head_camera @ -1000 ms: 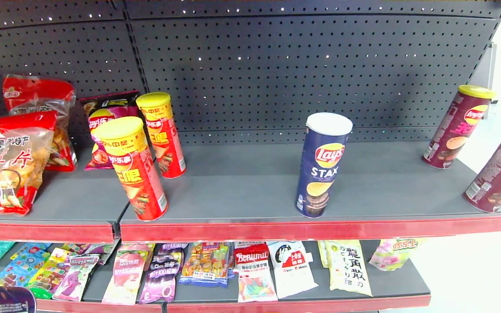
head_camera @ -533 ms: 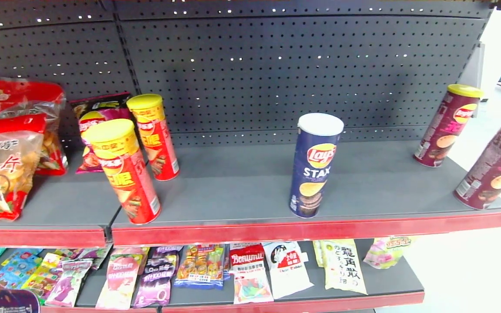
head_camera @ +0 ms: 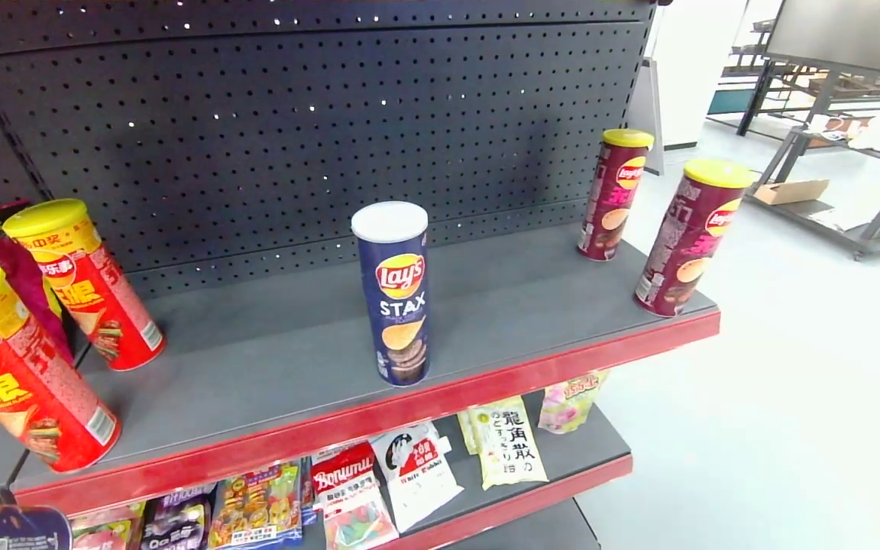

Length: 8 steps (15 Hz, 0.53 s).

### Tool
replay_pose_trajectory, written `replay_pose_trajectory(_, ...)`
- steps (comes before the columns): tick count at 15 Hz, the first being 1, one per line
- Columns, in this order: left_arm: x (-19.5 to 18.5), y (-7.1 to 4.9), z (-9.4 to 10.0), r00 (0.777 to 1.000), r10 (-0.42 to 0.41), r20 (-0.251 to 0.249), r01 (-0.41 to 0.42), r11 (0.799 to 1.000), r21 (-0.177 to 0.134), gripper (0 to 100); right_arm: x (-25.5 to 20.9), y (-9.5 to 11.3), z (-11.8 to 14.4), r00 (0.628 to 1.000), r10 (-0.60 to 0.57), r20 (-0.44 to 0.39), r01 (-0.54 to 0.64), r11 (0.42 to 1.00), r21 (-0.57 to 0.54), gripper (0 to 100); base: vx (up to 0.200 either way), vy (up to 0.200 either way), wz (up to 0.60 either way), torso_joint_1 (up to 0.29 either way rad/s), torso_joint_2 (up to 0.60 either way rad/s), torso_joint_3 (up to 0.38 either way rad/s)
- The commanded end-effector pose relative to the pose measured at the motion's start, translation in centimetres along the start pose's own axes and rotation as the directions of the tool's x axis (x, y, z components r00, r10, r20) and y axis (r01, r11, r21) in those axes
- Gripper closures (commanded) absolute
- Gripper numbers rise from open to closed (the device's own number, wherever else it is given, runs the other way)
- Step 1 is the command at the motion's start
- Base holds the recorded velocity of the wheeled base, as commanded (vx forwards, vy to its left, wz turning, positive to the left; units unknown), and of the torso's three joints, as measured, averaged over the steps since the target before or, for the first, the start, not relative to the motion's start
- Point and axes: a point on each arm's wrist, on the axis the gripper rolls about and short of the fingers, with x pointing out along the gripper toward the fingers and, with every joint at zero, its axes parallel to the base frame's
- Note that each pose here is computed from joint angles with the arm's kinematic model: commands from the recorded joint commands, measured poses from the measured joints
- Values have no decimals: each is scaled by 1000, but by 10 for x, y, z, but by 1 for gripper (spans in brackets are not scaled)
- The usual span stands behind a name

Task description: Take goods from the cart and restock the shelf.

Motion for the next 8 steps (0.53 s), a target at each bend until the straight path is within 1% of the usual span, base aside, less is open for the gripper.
replay_pose_trajectory(1, 0, 0, 0, 1000, -9, -1, 9, 1000, 0, 100, 0, 0, 0, 1000, -2, 2, 2, 1000, -2, 0, 0, 0, 0, 0, 0, 0)
replay_pose_trajectory(4, 2, 0, 2, 999, -47, 11, 47, 999, 0, 100, 1, 0, 3, 1000, -5, -6, 5, 1000, 1, 0, 0, 0, 0, 0, 0, 0)
replay_pose_trajectory(5, 4, -1, 2, 997, -73, 8, 73, 997, 1, 100, 1, 0, 1, 1000, -10, -7, 10, 1000, -1, 0, 0, 0, 0, 0, 0, 0)
replay_pose_trajectory(7, 8, -2, 2, 995, -98, -6, 98, 995, 1, 100, 2, -1, 0, 999, -33, -29, 33, 999, 18, 0, 0, 0, 0, 0, 0, 0)
replay_pose_trajectory(8, 12, -2, 5, 993, -114, -1, 114, 993, 1, 100, 2, -1, 0, 1000, -14, -16, 14, 999, 32, 0, 0, 0, 0, 0, 0, 0)
